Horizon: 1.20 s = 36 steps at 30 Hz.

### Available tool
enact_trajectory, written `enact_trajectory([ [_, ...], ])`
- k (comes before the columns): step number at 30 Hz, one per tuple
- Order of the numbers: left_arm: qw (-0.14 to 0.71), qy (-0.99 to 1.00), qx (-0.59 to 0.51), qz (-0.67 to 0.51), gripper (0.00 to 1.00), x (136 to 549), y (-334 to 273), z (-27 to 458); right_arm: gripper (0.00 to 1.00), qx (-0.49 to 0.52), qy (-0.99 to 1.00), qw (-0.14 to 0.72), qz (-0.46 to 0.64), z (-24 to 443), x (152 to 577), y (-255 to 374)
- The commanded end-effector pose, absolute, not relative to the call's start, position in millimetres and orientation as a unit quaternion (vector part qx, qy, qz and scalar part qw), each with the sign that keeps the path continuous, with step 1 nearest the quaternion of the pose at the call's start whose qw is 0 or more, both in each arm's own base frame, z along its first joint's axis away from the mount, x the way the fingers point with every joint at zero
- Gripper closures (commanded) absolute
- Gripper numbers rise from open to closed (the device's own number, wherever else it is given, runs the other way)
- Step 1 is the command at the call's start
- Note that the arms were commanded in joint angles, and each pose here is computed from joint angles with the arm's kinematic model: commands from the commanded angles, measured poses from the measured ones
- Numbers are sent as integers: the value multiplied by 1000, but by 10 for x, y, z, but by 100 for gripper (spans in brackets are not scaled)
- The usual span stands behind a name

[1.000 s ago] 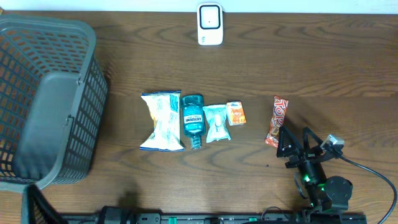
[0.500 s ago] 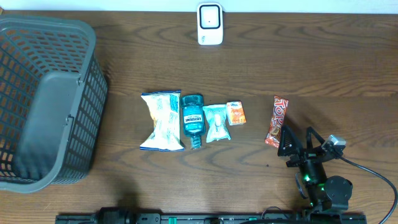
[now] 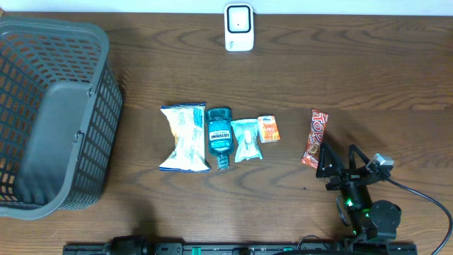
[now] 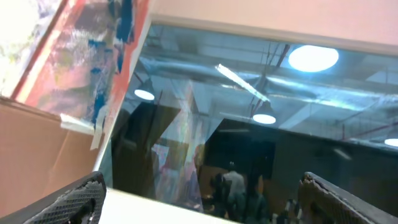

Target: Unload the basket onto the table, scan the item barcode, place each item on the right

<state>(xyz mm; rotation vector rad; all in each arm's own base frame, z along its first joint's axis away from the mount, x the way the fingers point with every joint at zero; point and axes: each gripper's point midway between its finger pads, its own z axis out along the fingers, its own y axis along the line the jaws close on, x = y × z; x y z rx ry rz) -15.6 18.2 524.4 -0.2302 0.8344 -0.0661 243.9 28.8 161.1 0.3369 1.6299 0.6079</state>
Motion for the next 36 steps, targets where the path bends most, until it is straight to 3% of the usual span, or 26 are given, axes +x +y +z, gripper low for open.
enact_trajectory([
  [1,896,425,-112,-69,2,58,128,5109,1,145,715,635,255,1594,2442,266],
  [10,844,517,-118,-78,2,839,142,4500,1,121,718,622,287,1600,2410,407],
  [13,823,548,-138,-65,2,1049,221,4243,1,69,713,618,324,1685,2348,603],
  [22,721,675,-146,-63,2,1256,175,3449,1,4,726,613,312,1932,2308,726],
  [27,671,723,-154,-57,2,1249,175,3102,1,6,805,539,248,1945,2469,622],
  [30,671,723,-157,-54,2,1247,187,3100,1,20,876,442,193,1905,2645,559],
  [36,665,724,-181,-27,2,1322,316,2994,1,-44,918,298,257,1741,2842,1102],
])
